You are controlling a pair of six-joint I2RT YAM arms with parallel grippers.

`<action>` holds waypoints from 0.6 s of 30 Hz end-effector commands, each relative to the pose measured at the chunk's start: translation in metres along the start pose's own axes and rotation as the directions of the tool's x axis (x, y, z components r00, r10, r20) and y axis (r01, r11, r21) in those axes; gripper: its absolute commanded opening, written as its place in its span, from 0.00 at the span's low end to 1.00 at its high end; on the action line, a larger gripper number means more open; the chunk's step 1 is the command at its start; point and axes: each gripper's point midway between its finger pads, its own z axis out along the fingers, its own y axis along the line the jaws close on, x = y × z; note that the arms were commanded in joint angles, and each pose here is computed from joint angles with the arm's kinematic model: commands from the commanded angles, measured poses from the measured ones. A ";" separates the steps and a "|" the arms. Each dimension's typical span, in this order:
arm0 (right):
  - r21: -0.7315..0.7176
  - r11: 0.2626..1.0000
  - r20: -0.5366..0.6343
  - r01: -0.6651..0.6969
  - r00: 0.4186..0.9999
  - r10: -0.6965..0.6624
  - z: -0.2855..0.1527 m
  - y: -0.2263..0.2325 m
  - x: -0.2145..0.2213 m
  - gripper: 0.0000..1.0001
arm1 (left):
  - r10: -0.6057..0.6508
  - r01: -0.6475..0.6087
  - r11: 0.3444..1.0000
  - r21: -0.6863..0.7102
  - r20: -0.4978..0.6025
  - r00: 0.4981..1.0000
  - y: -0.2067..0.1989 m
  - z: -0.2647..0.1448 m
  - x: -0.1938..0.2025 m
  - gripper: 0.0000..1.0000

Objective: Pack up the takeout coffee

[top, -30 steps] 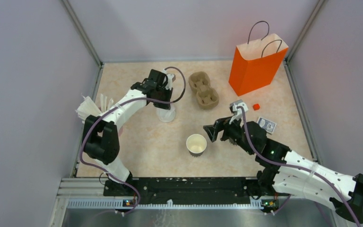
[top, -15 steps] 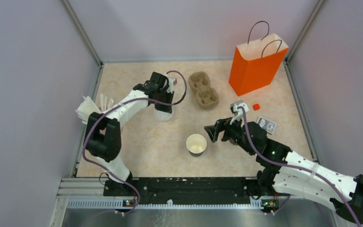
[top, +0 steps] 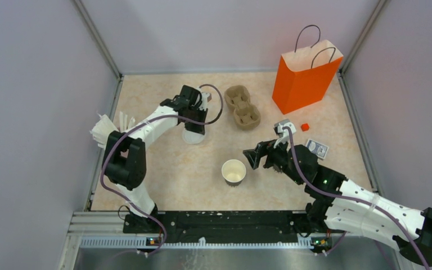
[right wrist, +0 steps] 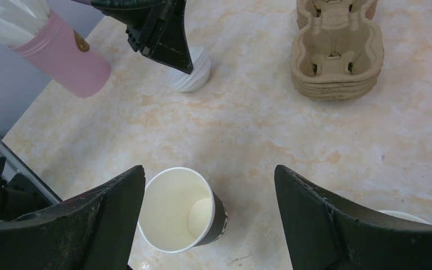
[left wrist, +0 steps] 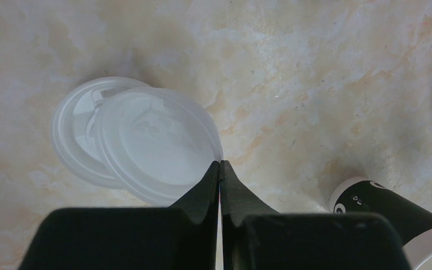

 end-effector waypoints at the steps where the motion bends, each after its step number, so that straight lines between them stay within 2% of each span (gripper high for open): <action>1: -0.007 1.000 0.031 -0.016 0.999 0.016 -0.003 0.003 -0.010 0.83 | 0.026 -0.026 1.000 -0.006 0.026 0.999 0.001 -0.002 -0.013 0.04; 2: -0.006 1.000 0.031 -0.016 0.999 0.016 -0.003 0.003 -0.010 0.83 | 0.028 -0.028 1.000 -0.006 0.026 0.999 0.001 -0.002 -0.013 0.00; 6: -0.008 1.000 0.029 -0.015 0.999 0.016 -0.003 0.004 -0.010 0.83 | 0.031 -0.031 0.999 -0.010 0.030 0.999 0.002 -0.003 -0.014 0.00; 9: -0.008 1.000 0.031 -0.018 0.999 0.018 -0.002 0.004 -0.010 0.83 | 0.035 -0.034 0.999 -0.013 0.033 0.999 0.002 -0.006 -0.016 0.06; 12: -0.008 1.000 0.027 -0.017 0.999 0.018 -0.001 0.004 -0.009 0.83 | 0.039 -0.038 0.999 -0.029 0.035 0.999 0.004 -0.009 -0.018 0.06; 18: -0.012 1.000 0.018 -0.020 1.000 0.020 0.001 0.005 -0.007 0.83 | 0.051 -0.050 0.997 -0.057 0.025 0.998 0.009 -0.010 -0.017 0.00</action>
